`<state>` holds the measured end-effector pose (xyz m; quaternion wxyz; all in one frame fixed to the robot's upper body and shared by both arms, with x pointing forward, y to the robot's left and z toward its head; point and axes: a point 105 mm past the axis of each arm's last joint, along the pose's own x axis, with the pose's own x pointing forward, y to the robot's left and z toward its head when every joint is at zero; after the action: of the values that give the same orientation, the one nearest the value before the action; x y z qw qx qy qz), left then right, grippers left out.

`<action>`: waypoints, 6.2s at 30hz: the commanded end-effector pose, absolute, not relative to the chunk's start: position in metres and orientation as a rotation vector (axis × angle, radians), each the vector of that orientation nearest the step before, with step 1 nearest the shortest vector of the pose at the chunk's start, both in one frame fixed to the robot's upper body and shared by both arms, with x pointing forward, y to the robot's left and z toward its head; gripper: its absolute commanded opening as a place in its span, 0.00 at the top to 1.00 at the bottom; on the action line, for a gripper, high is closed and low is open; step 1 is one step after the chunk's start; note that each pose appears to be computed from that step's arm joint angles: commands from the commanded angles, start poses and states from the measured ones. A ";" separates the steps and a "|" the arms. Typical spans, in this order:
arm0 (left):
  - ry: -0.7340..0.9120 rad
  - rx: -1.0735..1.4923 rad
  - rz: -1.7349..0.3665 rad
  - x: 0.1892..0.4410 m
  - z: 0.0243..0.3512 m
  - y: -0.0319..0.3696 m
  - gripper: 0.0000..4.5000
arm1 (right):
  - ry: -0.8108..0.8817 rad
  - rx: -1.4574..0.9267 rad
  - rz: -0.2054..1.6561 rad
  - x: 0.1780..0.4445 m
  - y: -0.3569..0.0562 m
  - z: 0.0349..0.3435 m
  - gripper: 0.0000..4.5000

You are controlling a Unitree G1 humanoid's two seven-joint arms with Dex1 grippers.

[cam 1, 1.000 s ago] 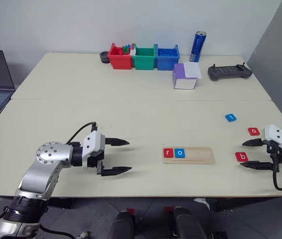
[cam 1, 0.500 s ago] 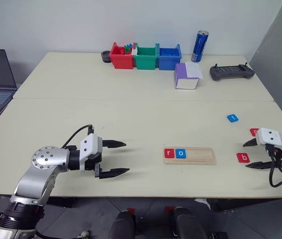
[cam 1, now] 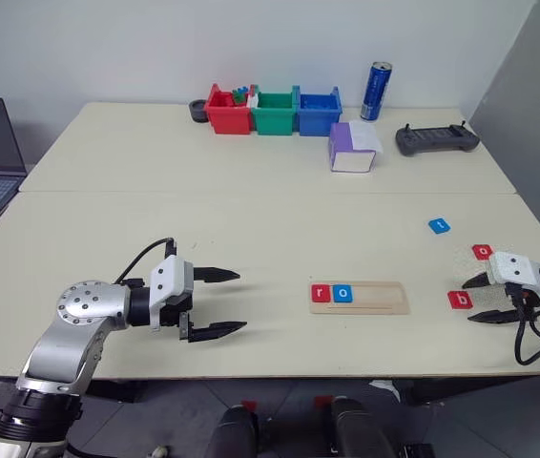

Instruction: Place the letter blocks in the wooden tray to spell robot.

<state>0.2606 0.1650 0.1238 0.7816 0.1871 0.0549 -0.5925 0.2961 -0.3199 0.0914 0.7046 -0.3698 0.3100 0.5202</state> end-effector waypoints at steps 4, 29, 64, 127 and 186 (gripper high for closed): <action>0.089 0.440 -1.275 0.262 0.134 0.167 0.00 | 0.739 -0.802 1.160 0.292 -0.322 0.078 0.73; 0.086 0.430 -1.268 0.264 0.134 0.165 0.00 | 0.715 -0.569 1.084 0.266 -0.315 0.155 0.25; 0.088 0.426 -1.300 0.268 0.134 0.161 0.00 | 0.669 -0.335 0.632 0.252 -0.287 0.088 0.05; 0.080 0.462 -1.313 0.262 0.134 0.149 0.00 | 0.511 -0.810 1.378 0.316 -0.154 0.110 0.67; 0.080 0.462 -1.305 0.263 0.133 0.148 0.00 | 0.493 -0.842 1.414 0.317 -0.135 0.117 0.67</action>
<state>0.2645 0.1501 0.1249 0.7746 0.1957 0.0523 -0.5992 0.3153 -0.1380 0.1084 0.6529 -0.3646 0.2336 0.6215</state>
